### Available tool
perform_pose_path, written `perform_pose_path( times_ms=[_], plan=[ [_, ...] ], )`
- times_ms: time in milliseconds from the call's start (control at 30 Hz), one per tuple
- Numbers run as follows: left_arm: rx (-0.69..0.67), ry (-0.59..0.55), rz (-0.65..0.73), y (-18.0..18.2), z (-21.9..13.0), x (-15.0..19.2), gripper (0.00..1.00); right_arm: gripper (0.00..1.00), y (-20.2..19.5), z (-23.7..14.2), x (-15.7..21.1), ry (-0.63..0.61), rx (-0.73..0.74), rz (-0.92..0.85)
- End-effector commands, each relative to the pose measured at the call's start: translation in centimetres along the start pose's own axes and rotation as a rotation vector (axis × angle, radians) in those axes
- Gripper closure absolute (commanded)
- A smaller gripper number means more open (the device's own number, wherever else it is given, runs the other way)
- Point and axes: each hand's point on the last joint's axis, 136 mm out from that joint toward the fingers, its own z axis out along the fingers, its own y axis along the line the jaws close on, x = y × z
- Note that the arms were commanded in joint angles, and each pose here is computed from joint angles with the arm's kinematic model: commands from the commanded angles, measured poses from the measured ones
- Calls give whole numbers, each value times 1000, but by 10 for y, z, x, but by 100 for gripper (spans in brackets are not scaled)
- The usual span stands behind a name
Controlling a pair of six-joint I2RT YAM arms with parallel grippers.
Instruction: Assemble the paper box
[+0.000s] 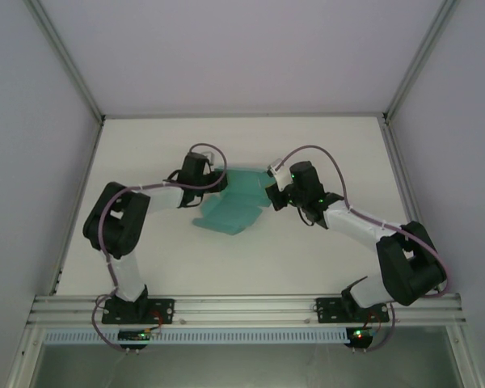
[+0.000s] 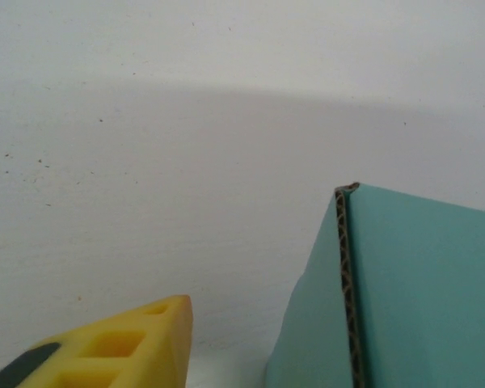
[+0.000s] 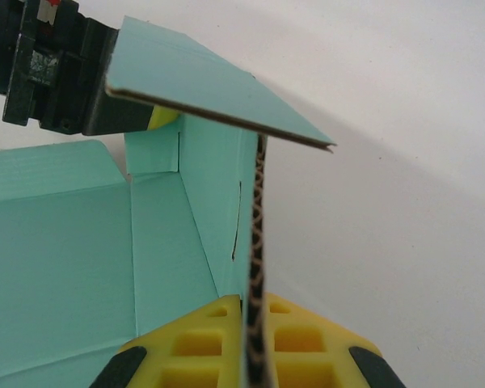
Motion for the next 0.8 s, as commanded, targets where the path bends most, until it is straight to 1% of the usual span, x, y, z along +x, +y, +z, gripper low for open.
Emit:
perform_pose_path(
  times_ms=[0, 100, 233, 300, 333, 433, 500, 567, 633, 667, 700, 767],
  plan=[
    [-20, 3, 5, 2, 9, -7, 64, 100, -1, 1, 27, 115, 6, 5],
    [-95, 4, -6, 16, 15, -4, 72, 100, -2, 0, 25, 112, 12, 4],
    [-198, 6, 26, 28, 19, 0, 83, 100, -7, 0, 23, 106, 49, -5],
    [-276, 9, 36, 37, 18, 2, 97, 100, -8, -2, 24, 105, 58, -6],
    [-316, 13, 45, 44, 18, 4, 100, 100, -9, -2, 25, 109, 60, -5],
    [-483, 0, 72, 69, 8, 4, 100, 100, -15, -5, 27, 112, 99, 4],
    [-631, -22, 84, 90, -7, 0, 100, 100, -22, -6, 26, 110, 137, 10],
    [-710, -39, 98, 100, -19, -3, 100, 100, -28, -7, 25, 107, 168, 23],
    [-703, -47, 106, 99, -22, -5, 100, 100, -30, -6, 23, 97, 177, 37],
    [-669, -51, 108, 93, -21, -5, 100, 100, -30, -5, 22, 92, 175, 39],
    [-630, -59, 114, 87, -20, -7, 100, 100, -31, -5, 21, 85, 175, 45],
    [-501, -69, 113, 66, -17, -8, 100, 100, -30, -3, 19, 75, 168, 60]
  ],
)
